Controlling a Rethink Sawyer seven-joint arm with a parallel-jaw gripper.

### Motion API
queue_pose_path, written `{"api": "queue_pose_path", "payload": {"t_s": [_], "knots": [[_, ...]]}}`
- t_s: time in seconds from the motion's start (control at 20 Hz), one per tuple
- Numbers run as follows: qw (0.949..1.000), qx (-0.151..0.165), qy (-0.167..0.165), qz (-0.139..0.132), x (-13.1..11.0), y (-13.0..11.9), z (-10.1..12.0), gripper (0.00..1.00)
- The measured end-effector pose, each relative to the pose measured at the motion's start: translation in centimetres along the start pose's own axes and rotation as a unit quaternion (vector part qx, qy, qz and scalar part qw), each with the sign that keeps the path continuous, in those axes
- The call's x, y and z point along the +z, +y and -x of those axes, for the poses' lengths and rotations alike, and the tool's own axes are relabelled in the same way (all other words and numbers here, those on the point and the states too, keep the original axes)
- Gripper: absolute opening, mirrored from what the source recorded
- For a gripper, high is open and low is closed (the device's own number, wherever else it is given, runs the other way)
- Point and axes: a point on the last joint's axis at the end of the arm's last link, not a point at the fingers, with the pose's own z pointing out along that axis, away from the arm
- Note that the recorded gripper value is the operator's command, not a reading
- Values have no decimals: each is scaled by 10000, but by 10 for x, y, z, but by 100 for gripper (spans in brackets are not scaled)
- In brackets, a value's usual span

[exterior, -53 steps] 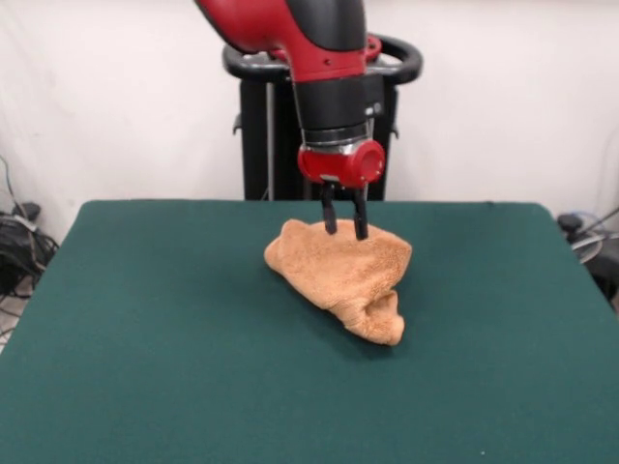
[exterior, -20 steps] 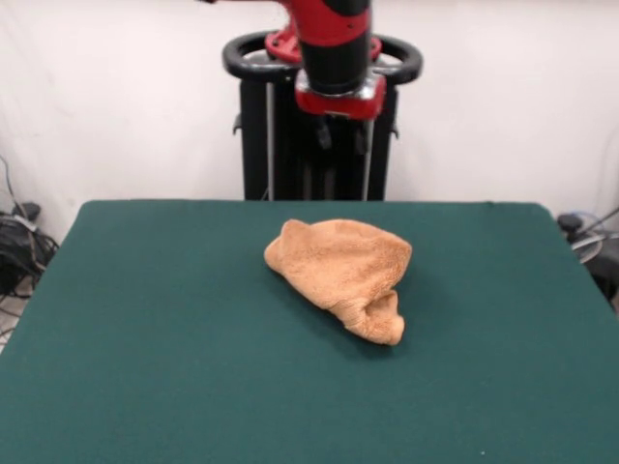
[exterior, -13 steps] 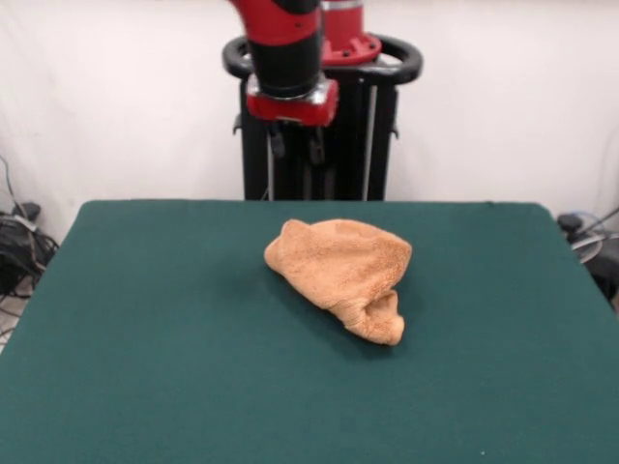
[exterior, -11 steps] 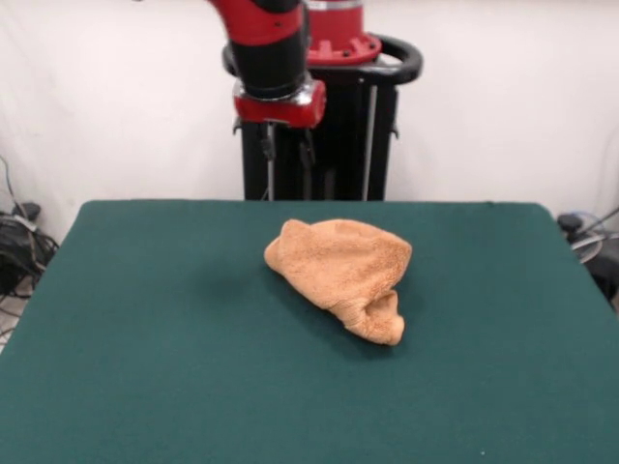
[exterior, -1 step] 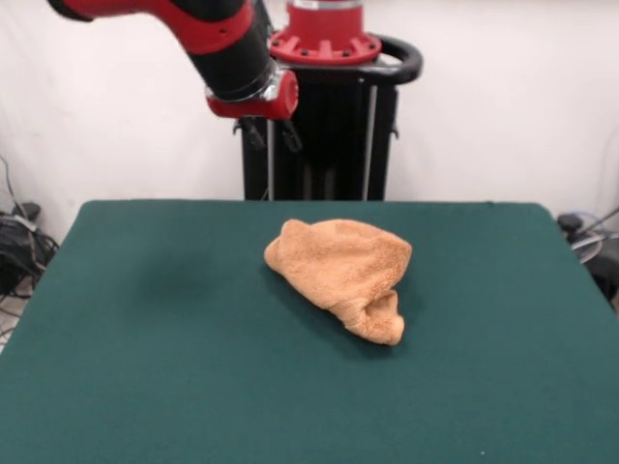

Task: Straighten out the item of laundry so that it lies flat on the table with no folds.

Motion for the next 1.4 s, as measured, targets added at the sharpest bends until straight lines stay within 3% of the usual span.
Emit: {"api": "queue_pose_path", "payload": {"t_s": [0.25, 0.7, 1.15, 1.4], "knots": [[9989, -268, 310, 241, 5, 2, -1, 100], [9967, -604, 198, 503, 1, 10, 8, 100], [9920, -887, -440, 784, 4, -5, 25, 100], [9825, -1238, -887, 1076, 11, -10, 36, 100]]}}
